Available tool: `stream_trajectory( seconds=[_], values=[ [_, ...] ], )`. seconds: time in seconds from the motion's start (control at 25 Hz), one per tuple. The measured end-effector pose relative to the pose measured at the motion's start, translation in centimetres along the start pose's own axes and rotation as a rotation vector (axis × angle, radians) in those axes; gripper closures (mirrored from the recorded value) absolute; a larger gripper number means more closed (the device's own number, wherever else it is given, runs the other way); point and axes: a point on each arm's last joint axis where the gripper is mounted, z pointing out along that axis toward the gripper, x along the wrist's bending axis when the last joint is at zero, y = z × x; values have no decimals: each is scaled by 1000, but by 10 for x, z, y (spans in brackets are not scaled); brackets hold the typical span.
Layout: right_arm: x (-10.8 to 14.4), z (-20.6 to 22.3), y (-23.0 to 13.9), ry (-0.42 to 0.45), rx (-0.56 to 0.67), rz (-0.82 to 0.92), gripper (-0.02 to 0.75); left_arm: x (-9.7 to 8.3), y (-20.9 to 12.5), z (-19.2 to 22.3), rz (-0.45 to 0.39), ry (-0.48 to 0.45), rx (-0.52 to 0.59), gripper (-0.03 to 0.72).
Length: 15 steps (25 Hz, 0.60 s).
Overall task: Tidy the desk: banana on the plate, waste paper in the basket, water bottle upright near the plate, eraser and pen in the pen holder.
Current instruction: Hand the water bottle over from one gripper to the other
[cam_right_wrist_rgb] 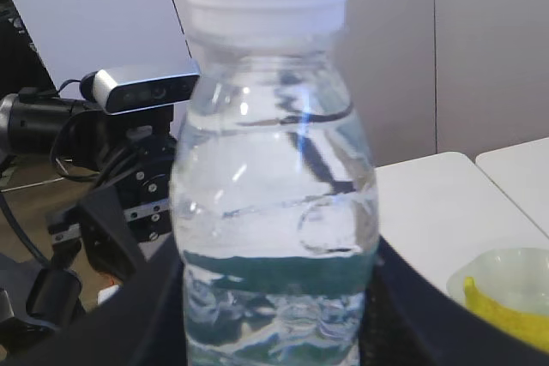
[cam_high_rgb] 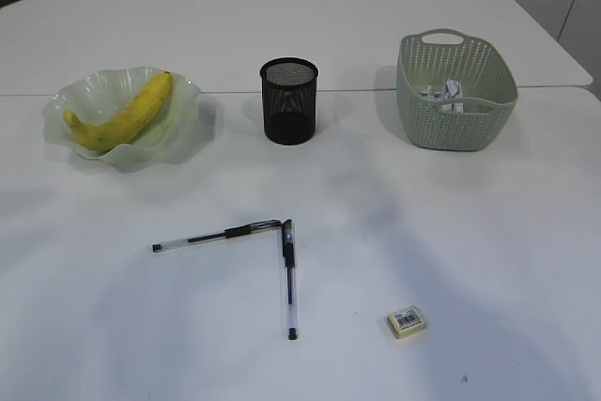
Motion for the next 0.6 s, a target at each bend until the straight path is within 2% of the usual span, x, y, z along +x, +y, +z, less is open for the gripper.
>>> stream_trajectory(
  seconds=[0.24,0.6],
  values=[
    [2,3,1,11,-11,1,388,-21,-5,17,-6,-123,27,133],
    [22,29,3,98,-2,-11,388,-27,16,23,38,-161,0,133]
  ],
)
